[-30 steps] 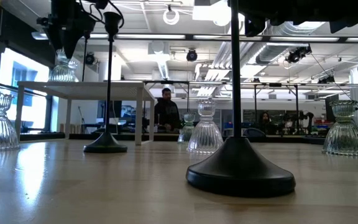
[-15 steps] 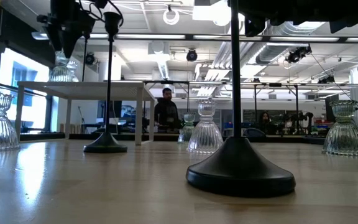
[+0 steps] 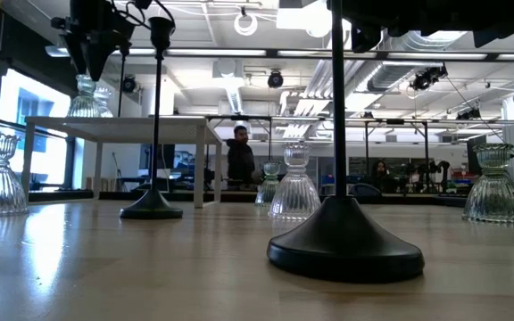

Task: Pick & Place candle stick holders
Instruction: Put the bottom green candle holder on the shelf, then put the top black candle holder on the shelf aligned with the black candle holder

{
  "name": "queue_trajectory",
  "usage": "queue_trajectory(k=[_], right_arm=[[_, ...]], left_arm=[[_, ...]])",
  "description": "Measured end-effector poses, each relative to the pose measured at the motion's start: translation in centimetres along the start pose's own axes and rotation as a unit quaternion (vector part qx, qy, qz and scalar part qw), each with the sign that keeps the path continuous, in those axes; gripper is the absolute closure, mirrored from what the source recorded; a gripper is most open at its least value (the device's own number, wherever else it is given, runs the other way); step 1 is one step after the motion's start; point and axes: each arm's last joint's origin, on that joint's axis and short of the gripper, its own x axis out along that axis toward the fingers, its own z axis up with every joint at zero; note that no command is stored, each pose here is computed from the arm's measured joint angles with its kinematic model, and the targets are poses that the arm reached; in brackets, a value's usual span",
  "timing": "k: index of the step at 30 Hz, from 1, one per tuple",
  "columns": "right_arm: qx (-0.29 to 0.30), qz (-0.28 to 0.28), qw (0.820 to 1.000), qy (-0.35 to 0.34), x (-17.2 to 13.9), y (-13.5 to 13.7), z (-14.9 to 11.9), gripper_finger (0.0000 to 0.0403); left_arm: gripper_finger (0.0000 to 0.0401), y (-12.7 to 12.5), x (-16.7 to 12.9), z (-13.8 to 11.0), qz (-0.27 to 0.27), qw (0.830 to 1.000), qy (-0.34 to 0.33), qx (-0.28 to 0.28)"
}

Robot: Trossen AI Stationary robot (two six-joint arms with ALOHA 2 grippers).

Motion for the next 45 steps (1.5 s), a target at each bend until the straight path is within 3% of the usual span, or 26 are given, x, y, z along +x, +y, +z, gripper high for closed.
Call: queue_trajectory(k=[11,25,30,37,41,45], right_arm=[[0.0,0.001,1.0,0.003,0.0,0.0,-0.1,0.0402],[-0.005,0.0,1.0,0.003,0.0,0.0,0.0,0.0402],[-0.01,-0.012,1.0,-0.002,0.0,-0.1,0.1,0.0401],[-0.009,-0.018,1.0,-0.002,0.0,-0.1,0.1,0.0401],[-0.008,-0.018,1.0,-0.002,0.0,-0.1,0.1,0.0402],[0.003,-0.027,1.0,0.0,0.0,-0.1,0.1,0.0402]], left_arm=[[0.0173,0.5,-0.5,-0.4,0.02,1.0,-0.018,0.01],[0.0337,-0.2,-5.3,-5.0,-0.044,0.983,-0.172,0.034],[0.039,-2.6,-7.4,-6.2,-0.092,0.954,-0.279,0.063],[0.0394,-10.0,-10.0,-8.9,-0.148,0.88,-0.425,0.15],[0.0394,-13.1,-10.3,-9.7,-0.206,0.872,-0.414,0.16],[0.0399,-14.9,-9.4,-11.8,-0.191,0.856,-0.457,0.146]])
